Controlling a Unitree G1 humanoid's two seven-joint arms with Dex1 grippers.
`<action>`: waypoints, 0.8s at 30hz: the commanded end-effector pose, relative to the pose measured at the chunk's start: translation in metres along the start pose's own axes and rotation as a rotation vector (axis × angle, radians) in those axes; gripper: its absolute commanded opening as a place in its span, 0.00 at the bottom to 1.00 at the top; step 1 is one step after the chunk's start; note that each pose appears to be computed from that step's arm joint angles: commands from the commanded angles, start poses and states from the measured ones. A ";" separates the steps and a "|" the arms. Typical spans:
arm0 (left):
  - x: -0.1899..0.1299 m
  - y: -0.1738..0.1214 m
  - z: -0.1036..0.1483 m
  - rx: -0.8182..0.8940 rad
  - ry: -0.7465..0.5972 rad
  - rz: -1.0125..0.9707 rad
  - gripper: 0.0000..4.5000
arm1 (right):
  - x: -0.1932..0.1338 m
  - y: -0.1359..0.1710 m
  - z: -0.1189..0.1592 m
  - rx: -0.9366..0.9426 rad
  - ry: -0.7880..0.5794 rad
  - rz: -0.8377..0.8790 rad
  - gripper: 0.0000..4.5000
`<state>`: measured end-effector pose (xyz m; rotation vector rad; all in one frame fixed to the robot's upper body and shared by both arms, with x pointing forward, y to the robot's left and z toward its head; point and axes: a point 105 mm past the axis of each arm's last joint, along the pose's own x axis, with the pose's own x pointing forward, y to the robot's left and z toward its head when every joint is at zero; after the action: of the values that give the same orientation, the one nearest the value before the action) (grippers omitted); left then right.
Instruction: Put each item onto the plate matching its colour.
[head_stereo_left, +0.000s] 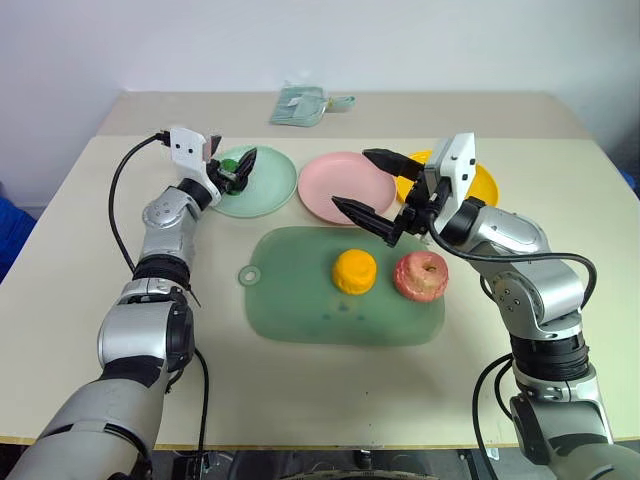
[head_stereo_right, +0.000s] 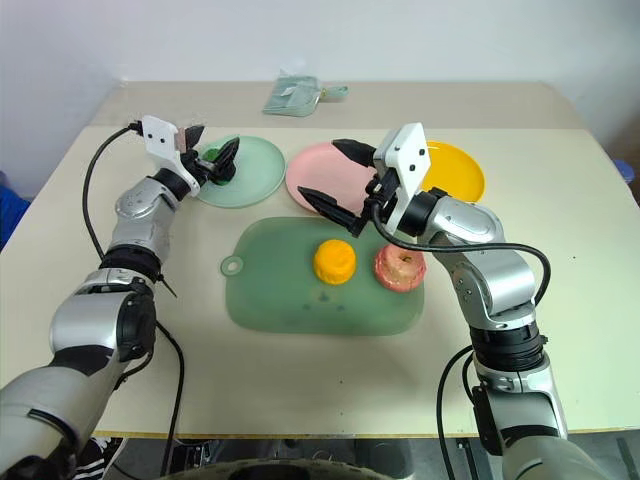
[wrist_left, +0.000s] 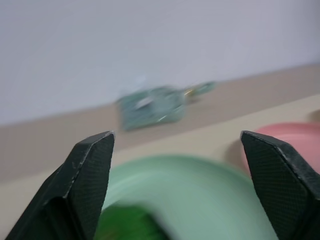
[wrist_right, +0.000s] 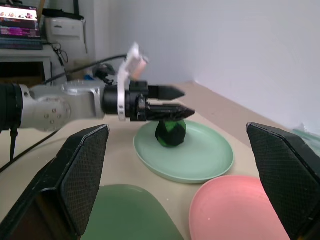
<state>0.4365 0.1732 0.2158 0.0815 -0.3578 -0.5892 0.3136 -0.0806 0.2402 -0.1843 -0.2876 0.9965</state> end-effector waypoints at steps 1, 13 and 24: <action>-0.019 -0.032 0.035 -0.040 -0.102 -0.332 0.94 | -0.002 0.013 0.004 -0.041 0.029 0.073 1.00; -0.113 -0.071 0.038 -0.130 0.112 -0.671 0.94 | 0.008 0.044 -0.018 -0.072 0.206 0.233 1.00; -0.140 -0.080 0.031 -0.146 0.203 -0.713 0.94 | 0.002 0.042 -0.059 -0.119 0.453 0.258 1.00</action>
<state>0.2822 0.1837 0.1787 0.0863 -0.0534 -1.2750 0.2984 -0.0578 0.1725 -0.5129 0.0776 1.1706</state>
